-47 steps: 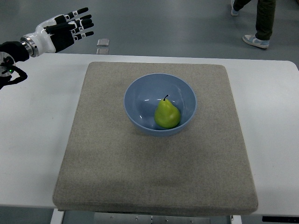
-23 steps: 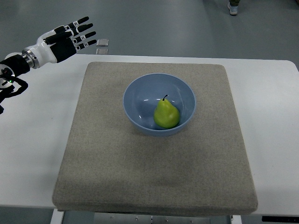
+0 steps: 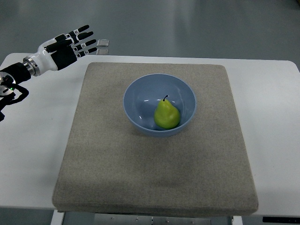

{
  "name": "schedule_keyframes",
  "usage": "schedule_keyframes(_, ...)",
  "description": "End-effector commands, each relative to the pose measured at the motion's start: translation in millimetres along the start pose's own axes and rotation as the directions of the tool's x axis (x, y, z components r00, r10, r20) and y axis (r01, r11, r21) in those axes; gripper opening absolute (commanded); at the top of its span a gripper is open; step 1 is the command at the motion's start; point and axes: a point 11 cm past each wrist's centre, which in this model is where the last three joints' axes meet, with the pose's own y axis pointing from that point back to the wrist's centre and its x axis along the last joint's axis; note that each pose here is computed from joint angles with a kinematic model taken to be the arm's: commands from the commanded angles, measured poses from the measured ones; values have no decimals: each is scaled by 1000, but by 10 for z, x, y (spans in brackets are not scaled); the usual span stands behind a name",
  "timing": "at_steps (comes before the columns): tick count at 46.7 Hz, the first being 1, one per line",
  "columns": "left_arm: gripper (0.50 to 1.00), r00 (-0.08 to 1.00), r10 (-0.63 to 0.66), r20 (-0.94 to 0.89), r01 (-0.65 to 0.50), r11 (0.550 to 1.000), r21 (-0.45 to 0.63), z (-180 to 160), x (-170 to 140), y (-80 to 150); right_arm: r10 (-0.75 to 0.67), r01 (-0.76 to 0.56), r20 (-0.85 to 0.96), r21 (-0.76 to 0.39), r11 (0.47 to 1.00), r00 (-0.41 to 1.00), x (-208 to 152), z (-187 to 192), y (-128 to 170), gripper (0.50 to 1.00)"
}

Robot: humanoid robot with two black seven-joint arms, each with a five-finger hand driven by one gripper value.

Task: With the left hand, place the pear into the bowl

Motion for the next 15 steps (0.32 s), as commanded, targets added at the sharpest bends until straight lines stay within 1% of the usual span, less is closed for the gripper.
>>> schedule_keyframes(1, 1000, 1000, 6, -1, -6, 1000, 1, -11, 21, 14, -6, 6, 4, 0, 1000, 1000, -21, 0, -1, 926)
schedule_keyframes(15, 1000, 1000, 6, -1, -6, 1000, 3, -15, 32, 24, -10, 10, -4, -2, 1000, 1000, -31, 11, 1, 926)
